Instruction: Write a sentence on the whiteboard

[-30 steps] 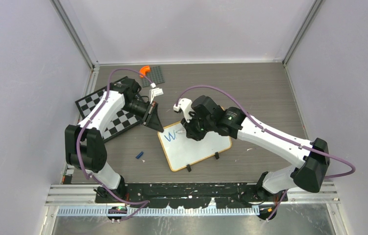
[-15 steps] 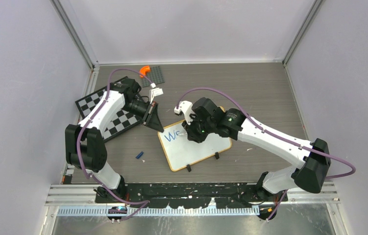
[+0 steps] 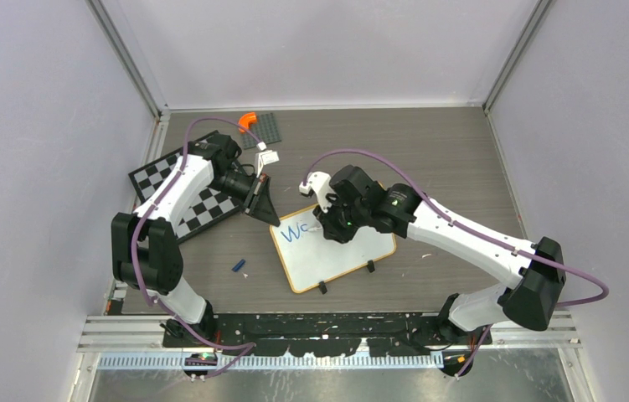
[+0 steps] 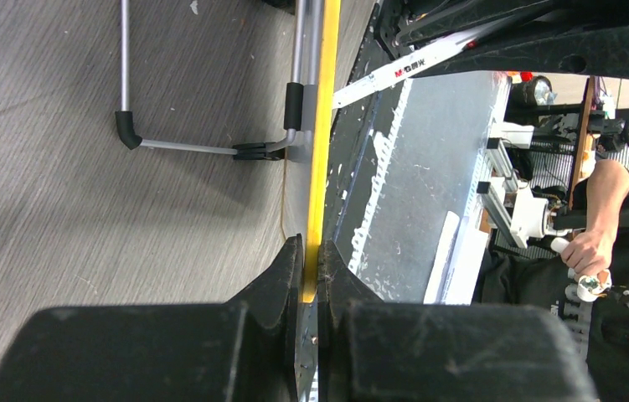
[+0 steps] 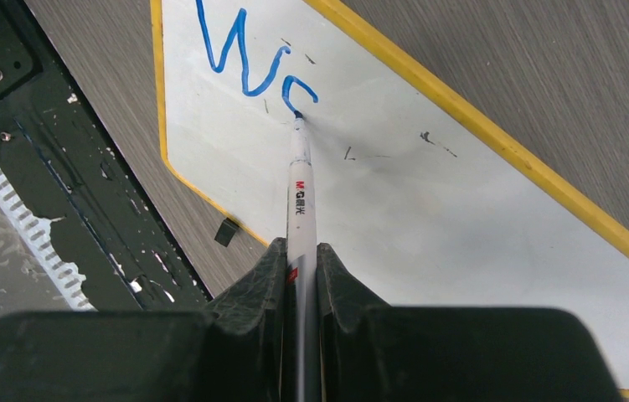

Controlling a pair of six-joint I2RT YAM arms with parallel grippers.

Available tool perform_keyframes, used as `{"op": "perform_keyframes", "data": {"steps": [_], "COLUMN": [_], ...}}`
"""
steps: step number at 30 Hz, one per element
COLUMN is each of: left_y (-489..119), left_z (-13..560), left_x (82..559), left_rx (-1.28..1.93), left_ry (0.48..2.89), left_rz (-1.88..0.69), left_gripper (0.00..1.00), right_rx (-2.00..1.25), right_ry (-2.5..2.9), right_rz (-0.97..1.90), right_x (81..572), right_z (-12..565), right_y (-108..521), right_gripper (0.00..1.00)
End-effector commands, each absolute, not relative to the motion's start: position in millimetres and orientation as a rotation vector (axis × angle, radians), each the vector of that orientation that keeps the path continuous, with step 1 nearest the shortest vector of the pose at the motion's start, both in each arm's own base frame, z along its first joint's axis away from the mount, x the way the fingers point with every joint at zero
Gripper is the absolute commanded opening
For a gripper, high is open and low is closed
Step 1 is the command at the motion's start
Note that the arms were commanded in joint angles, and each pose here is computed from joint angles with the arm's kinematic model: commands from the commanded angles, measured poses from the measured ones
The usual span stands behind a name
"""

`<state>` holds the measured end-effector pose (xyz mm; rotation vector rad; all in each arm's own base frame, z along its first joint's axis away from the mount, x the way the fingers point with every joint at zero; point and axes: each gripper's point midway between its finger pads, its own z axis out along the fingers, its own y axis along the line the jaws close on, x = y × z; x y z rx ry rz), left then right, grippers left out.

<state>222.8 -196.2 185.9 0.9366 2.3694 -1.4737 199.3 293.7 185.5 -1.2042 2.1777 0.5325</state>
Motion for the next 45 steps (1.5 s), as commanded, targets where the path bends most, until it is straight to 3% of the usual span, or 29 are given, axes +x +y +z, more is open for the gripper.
{"op": "perform_keyframes", "data": {"steps": [1, 12, 25, 36, 45], "left_y": [-197.7, -197.5, -197.3, -199.2, -200.0], "left_z": [182.4, 182.2, 180.3, 181.0, 182.1], "left_x": [220.8, 221.0, 222.0, 221.4, 221.5], "left_rx": [0.934, 0.935, 0.933, 0.942, 0.945], "left_ry": [2.393, 2.394, 2.402, 2.401, 2.400], "left_rz": [-1.489, -1.486, -1.484, -1.484, -1.483], "left_gripper": [0.00, 0.00, 0.00, 0.00, 0.00], "right_rx": [-1.142, -1.134, -1.175, -1.146, -1.158], "right_ry": [2.093, 2.085, 2.161, 2.082, 2.070], "right_rz": [0.502, 0.525, 0.501, 0.514, 0.532], "right_x": [216.1, 217.2, 205.0, 206.8, 212.2], "right_z": [217.7, 223.4, 190.1, 231.6, 230.8], "right_y": [293.1, 298.2, 284.6, 278.1, 289.2], "right_gripper": [0.00, 0.00, 0.00, 0.00, 0.00]}}
